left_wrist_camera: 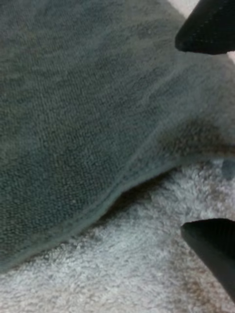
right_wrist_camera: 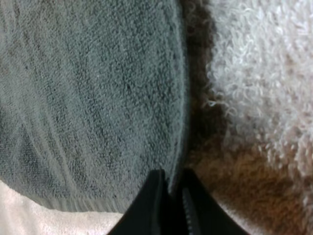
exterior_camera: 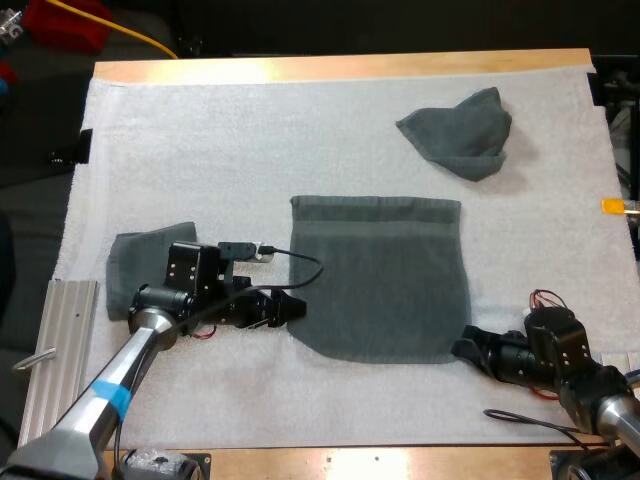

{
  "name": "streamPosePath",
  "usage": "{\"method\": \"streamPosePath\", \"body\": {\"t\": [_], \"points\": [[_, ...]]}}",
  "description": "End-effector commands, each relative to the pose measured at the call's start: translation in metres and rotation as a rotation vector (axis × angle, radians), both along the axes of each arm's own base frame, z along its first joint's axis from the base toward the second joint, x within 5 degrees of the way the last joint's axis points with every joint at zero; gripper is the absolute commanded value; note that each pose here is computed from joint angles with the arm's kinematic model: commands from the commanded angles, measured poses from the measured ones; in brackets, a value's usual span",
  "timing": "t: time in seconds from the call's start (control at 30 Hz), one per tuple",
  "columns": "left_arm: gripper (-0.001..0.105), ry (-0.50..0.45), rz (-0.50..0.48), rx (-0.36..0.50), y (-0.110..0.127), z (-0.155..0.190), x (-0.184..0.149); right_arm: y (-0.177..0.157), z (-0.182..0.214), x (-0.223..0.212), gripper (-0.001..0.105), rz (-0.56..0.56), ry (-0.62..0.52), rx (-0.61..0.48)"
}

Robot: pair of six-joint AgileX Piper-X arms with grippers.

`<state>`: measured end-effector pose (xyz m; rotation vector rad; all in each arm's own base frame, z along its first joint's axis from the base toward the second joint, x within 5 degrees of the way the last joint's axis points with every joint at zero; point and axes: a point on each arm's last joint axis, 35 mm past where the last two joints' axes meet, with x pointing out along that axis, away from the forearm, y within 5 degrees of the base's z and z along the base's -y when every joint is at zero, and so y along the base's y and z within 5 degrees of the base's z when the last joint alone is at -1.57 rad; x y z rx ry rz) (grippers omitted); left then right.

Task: Pick towel from pile, fold and stack

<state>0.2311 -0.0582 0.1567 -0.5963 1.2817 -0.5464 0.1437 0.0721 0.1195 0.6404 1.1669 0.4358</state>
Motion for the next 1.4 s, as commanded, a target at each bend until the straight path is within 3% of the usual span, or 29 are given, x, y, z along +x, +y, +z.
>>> {"method": "streamPosePath", "body": {"t": [0.0, 0.17, 0.43, 0.7, 0.93, 1.37], "points": [[0.067, -0.005, -0.009, -0.022, -0.001, -0.001, 0.002, -0.001, -0.004, -0.004, 0.001, 0.008, 0.028, -0.008], [0.067, 0.043, -0.019, -0.042, -0.002, -0.016, 0.006, -0.001, -0.004, -0.004, 0.001, 0.004, 0.026, -0.014], [0.067, 0.084, -0.044, -0.145, -0.007, -0.031, 0.013, -0.001, -0.004, -0.004, 0.001, 0.003, 0.025, -0.016], [0.067, 0.072, -0.122, -0.191, -0.022, -0.030, 0.011, -0.001, -0.004, -0.003, 0.001, 0.000, 0.024, -0.020], [0.067, 0.091, -0.193, -0.157, -0.044, -0.031, 0.002, -0.001, -0.004, -0.004, 0.001, 0.004, 0.026, -0.014], [0.067, 0.240, -0.207, -0.116, -0.040, -0.036, -0.015, -0.001, -0.004, -0.004, 0.001, 0.005, 0.026, -0.013]]}}
